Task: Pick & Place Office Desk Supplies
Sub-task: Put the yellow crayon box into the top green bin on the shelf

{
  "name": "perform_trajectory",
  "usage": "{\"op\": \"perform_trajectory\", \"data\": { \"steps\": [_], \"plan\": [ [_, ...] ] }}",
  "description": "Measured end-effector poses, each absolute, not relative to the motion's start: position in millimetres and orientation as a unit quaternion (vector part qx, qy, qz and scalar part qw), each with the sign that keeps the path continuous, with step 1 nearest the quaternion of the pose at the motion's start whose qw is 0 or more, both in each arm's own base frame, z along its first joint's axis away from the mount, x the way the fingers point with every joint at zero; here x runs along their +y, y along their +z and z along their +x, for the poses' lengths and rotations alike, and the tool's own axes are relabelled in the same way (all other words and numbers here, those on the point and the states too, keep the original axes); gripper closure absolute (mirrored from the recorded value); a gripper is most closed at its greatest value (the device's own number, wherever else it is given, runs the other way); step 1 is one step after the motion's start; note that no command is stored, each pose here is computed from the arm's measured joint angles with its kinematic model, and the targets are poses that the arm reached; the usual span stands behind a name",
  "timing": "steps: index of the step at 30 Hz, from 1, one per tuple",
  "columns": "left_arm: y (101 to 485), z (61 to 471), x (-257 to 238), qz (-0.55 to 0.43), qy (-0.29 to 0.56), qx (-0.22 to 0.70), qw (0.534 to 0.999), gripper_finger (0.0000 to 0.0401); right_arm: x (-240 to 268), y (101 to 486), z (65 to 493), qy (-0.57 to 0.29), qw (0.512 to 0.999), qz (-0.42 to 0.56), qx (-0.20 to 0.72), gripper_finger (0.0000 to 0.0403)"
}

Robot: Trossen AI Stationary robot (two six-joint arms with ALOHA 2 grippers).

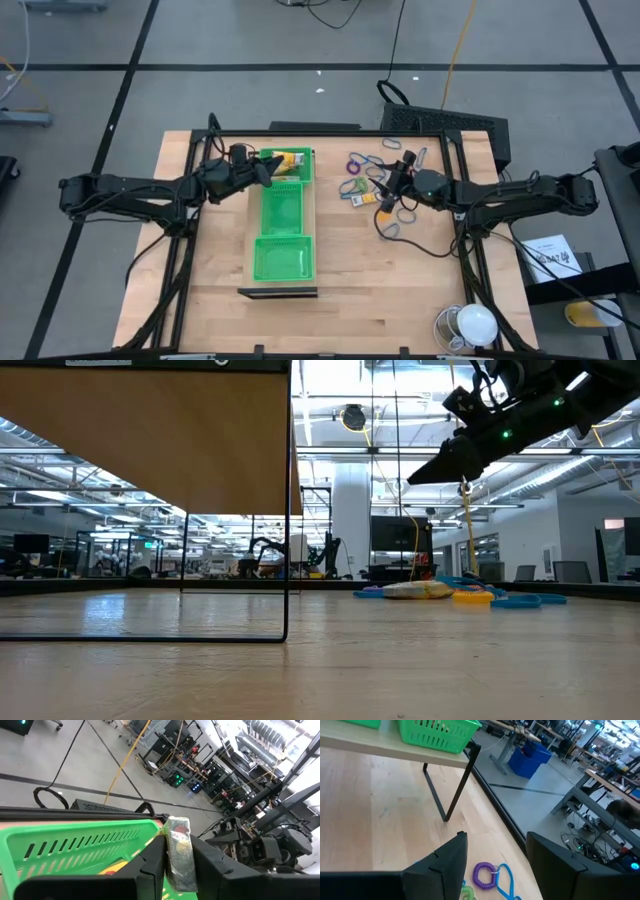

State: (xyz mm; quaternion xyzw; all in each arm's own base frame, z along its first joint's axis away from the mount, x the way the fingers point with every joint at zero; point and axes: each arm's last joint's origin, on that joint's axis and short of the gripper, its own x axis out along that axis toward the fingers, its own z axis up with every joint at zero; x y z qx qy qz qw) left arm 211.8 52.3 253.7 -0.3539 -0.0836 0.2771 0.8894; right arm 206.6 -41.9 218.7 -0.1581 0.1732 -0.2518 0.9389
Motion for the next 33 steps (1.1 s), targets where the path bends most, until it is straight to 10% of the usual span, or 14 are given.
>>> {"op": "perform_trajectory", "data": {
  "steps": [25,33],
  "plan": [
    [265,215,46,-0.195,0.157,-0.065,0.966,0.0336,-42,219,207,-0.252,0.939,-0.160,0.173,0.0211],
    [260,214,52,-0.240,0.179,-0.050,0.953,0.0224,-42,219,207,-0.252,0.939,-0.160,0.173,0.0211]
  ]
}}
